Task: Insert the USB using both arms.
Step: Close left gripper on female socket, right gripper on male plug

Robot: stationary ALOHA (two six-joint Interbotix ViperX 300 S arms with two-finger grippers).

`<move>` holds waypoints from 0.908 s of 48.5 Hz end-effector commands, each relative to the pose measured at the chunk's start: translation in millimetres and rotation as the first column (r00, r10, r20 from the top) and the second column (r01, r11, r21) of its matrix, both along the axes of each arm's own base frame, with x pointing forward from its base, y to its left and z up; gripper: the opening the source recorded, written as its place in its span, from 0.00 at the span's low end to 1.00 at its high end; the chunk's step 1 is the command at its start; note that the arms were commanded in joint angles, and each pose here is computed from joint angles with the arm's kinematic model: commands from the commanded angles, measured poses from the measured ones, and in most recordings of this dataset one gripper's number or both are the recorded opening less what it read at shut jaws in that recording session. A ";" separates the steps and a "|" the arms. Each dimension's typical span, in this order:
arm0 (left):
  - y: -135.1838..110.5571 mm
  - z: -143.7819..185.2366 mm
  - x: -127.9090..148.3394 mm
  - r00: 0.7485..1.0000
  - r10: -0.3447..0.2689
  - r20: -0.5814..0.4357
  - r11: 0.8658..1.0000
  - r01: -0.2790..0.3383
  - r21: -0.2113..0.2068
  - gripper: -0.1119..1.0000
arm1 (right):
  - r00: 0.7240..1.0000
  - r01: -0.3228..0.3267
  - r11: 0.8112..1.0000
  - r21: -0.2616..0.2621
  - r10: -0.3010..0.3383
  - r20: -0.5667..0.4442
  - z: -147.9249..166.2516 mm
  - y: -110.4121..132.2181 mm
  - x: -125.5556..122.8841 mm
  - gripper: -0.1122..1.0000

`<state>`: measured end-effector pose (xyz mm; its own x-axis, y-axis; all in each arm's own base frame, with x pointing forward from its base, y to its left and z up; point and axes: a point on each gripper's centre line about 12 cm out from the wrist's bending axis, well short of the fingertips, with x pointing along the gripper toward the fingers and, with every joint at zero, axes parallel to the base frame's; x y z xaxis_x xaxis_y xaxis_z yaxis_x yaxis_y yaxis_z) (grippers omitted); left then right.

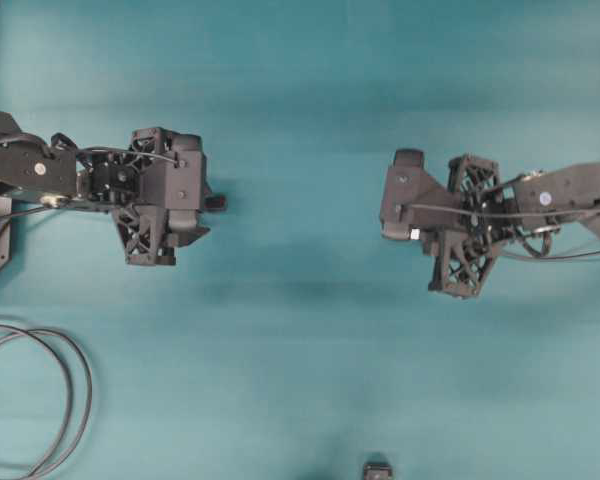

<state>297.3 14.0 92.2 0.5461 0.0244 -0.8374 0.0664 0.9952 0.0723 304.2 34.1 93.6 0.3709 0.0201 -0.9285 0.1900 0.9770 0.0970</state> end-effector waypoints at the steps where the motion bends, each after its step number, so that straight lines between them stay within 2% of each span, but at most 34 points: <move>1: 5.0 5.4 5.8 1.000 -0.001 0.022 1.000 0.001 0.013 0.74 | 0.999 -0.006 1.000 0.007 0.006 0.032 8.0 4.4 6.7 0.27; 14: 10.6 0.5 6.6 1.000 0.018 -0.013 1.000 -0.018 0.009 0.74 | 0.999 -0.006 1.000 0.008 0.006 0.045 11.9 4.2 9.4 0.27; 44: 11.4 -8.3 17.0 0.999 0.017 -0.031 1.000 -0.017 0.009 0.72 | 0.998 -0.006 1.000 0.011 0.005 0.067 18.6 4.3 10.2 0.27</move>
<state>307.9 23.4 82.3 0.5101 0.0372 -0.8593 0.0405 0.9969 0.0672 306.2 36.7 97.5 0.3834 0.0246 -0.9233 0.1811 0.9782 0.1012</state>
